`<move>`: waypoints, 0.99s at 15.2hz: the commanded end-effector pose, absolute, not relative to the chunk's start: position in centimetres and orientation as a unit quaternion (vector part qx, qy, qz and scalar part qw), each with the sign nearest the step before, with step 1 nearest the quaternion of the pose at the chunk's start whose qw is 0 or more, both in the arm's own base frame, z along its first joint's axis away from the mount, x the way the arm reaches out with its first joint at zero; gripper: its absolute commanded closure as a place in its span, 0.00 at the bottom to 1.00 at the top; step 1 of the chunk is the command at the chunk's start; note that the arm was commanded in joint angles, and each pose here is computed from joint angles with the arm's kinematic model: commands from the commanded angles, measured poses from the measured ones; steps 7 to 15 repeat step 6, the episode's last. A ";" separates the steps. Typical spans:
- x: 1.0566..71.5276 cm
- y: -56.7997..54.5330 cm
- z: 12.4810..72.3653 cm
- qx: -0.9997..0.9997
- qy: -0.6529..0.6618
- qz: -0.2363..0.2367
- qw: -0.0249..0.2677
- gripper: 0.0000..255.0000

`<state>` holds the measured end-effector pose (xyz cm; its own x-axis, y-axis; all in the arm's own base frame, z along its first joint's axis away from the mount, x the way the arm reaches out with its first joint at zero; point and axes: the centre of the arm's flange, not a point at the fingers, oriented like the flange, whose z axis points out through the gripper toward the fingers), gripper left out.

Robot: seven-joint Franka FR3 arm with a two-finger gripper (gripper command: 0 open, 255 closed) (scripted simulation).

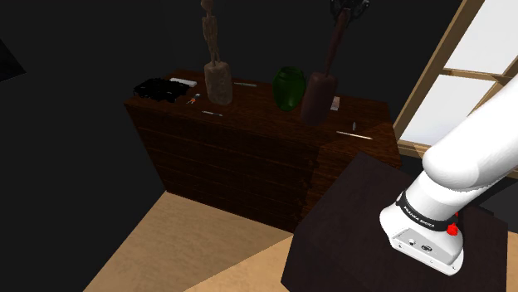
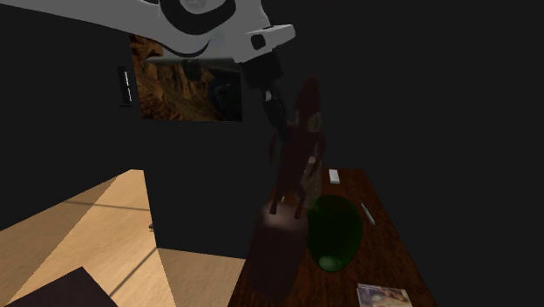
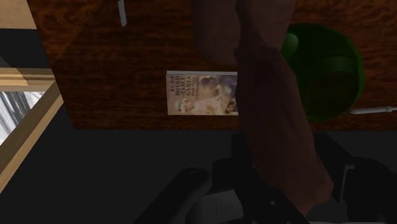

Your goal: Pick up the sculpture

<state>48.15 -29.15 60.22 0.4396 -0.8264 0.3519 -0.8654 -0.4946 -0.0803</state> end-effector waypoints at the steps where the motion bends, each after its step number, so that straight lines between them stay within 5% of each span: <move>1: 48.3 -29.1 61.6 0.846 -0.499 0.178 0.056 1.00; 15: 48.3 -29.1 63.3 0.846 -0.499 0.178 0.056 1.00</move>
